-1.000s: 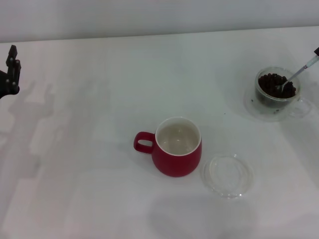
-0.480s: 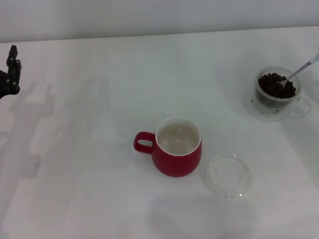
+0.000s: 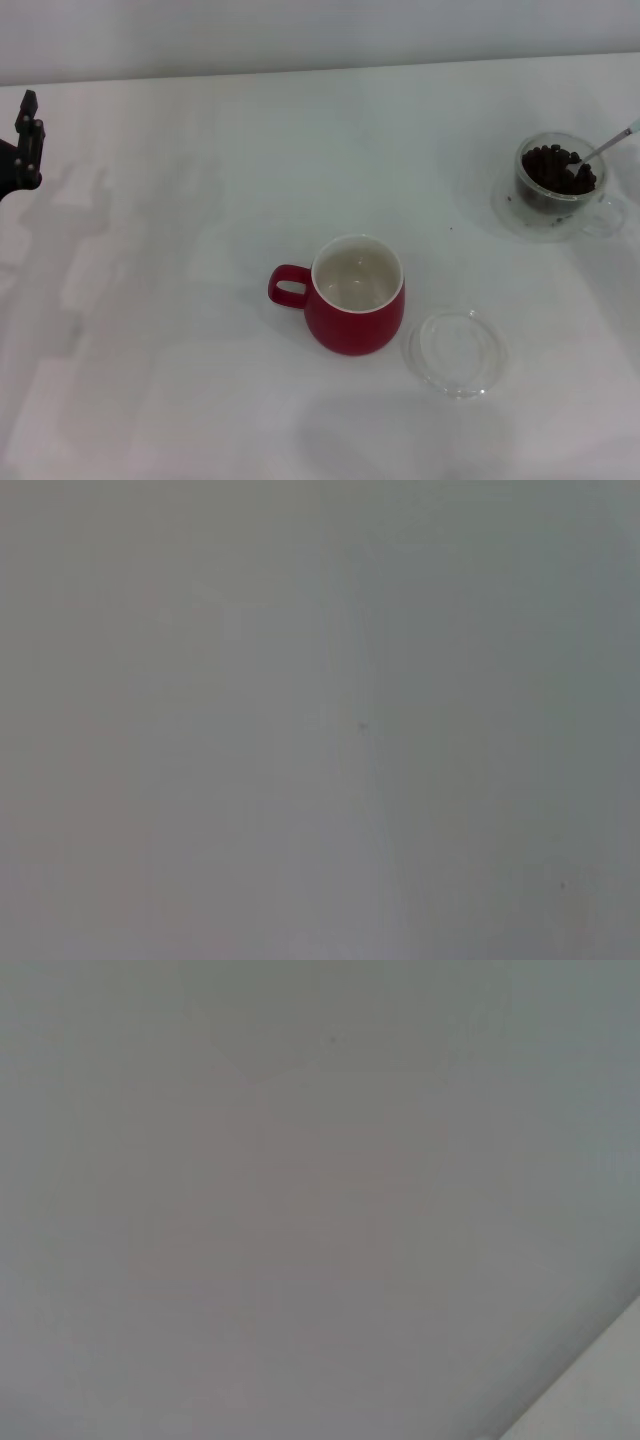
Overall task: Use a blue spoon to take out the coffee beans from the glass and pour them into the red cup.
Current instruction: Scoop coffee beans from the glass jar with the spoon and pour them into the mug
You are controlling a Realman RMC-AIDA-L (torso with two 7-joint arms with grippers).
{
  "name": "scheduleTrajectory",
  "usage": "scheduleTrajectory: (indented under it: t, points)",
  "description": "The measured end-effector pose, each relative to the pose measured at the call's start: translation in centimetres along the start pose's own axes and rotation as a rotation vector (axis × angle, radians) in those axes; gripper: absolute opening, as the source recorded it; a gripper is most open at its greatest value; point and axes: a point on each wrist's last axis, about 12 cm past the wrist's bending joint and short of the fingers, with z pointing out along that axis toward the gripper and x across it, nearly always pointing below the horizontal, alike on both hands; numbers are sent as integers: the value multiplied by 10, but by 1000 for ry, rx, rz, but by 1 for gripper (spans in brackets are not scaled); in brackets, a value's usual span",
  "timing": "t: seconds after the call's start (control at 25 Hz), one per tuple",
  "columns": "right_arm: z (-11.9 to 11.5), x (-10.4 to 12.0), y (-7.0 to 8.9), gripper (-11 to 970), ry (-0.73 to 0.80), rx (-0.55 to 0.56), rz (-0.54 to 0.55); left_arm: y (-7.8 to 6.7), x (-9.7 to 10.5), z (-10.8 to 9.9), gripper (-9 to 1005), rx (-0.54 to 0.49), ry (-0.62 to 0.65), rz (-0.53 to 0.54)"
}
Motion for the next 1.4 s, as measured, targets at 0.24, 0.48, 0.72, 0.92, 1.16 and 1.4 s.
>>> scheduleTrajectory:
  t: [0.24, 0.48, 0.72, 0.92, 1.16, 1.4]
  points:
    - [-1, 2, 0, 144, -1, 2, 58, 0, 0, 0, 425, 0, 0, 0]
    - [-2, 2, -1, 144, -17, -1, 86, 0, 0, 0, 424, 0, 0, -2]
    - [-3, 1, 0, 144, -30, -7, 107, -1, 1, -2, 425, -2, 3, -4]
    - [-5, 0, -1, 144, -39, -4, 121, -1, 1, -2, 425, -3, 5, -5]
    - [-7, -1, -3, 144, -47, 0, 145, 0, 1, -2, 424, -3, 5, -3]
    - [-11, -2, -6, 144, -63, 8, 175, -1, 2, 0, 424, 1, 19, -2]
